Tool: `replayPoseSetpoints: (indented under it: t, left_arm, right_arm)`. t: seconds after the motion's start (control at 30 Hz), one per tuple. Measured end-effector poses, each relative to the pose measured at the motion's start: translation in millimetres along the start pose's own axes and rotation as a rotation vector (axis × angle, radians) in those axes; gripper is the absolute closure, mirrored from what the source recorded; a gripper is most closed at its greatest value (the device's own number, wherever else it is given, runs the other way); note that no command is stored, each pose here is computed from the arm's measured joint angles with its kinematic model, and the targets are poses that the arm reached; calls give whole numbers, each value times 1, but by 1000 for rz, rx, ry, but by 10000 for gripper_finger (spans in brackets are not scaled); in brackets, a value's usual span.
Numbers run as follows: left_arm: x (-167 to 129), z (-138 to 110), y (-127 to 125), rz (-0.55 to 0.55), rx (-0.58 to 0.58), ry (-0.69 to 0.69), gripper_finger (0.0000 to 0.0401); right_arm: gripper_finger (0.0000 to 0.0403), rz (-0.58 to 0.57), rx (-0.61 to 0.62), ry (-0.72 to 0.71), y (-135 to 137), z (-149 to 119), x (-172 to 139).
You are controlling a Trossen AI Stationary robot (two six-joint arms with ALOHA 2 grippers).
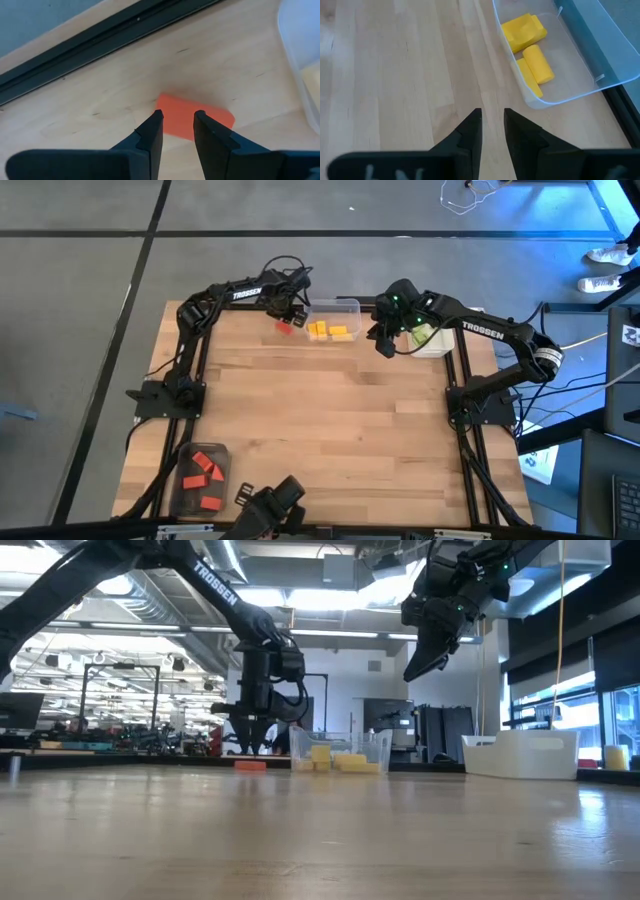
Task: Sort & place blocks by color
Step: Put the orange rectangular block into the black bin
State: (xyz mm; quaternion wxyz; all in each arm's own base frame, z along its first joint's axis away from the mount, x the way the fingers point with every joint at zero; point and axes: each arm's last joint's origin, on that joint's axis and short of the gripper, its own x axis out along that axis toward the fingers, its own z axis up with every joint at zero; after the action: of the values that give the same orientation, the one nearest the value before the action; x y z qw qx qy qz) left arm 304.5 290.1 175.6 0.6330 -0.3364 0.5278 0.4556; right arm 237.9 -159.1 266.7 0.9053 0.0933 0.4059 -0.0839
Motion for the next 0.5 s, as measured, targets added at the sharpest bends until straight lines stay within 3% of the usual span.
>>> replayPoseSetpoints:
  t: [0.5]
  left_arm:
    - [16, -17, 4, 33, 64, 70, 303]
  right_arm:
    - [321, 0, -2, 0, 0, 0, 0]
